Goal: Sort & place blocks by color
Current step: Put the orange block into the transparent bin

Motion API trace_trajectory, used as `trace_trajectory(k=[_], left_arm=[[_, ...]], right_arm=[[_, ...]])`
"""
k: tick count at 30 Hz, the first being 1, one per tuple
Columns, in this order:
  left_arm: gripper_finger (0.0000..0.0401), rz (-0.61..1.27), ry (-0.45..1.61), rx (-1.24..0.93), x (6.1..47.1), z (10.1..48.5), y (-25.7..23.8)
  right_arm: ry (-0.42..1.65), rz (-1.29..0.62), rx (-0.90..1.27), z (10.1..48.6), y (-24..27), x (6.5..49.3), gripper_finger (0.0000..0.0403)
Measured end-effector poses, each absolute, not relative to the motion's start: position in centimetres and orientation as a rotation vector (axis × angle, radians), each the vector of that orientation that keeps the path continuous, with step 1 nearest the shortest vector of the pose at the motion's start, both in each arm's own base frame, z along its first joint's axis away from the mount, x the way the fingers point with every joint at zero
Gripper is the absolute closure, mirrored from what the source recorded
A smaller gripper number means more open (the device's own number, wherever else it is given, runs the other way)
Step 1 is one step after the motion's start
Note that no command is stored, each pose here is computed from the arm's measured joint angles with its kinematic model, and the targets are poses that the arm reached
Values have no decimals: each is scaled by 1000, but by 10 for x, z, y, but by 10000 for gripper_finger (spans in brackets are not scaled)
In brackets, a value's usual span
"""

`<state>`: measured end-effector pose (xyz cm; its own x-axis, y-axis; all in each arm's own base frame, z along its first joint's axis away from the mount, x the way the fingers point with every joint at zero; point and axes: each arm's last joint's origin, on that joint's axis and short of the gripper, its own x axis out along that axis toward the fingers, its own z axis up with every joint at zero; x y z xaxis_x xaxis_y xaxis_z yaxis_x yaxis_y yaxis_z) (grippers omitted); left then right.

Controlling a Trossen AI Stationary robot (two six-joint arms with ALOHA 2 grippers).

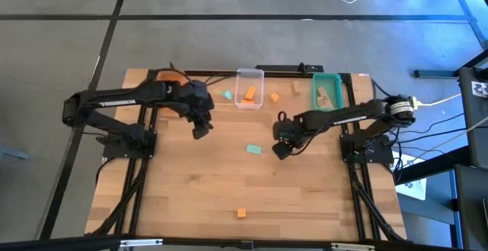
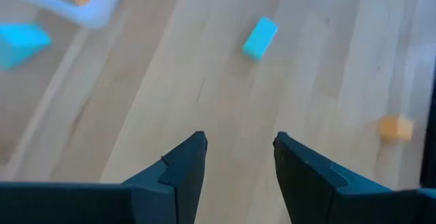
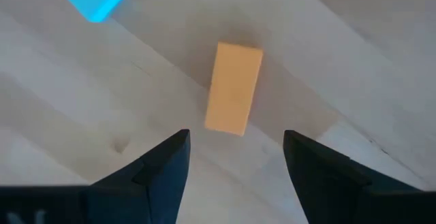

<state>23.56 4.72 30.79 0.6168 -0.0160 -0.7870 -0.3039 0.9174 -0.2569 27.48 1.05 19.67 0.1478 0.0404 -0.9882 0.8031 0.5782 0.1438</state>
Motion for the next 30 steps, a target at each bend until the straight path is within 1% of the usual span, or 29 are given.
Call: trace_trajectory(k=[12, 16, 22, 24, 26, 30], left_arm=[[238, 158, 706, -366, 195, 346, 39], [238, 160, 671, -373, 188, 352, 37], [238, 157, 641, -369, 181, 356, 36], [238, 159, 648, -370, 181, 355, 35], [238, 158, 641, -369, 180, 356, 35], [238, 158, 643, -369, 181, 356, 35]], right_arm=[[1419, -639, 721, 152, 17, 294, 167], [1459, -667, 703, 136, 17, 298, 167], [1497, -684, 691, 125, 17, 300, 168], [1498, -684, 692, 124, 17, 300, 179], [1492, -677, 690, 125, 15, 301, 202], [1473, -668, 688, 130, 12, 302, 273]])
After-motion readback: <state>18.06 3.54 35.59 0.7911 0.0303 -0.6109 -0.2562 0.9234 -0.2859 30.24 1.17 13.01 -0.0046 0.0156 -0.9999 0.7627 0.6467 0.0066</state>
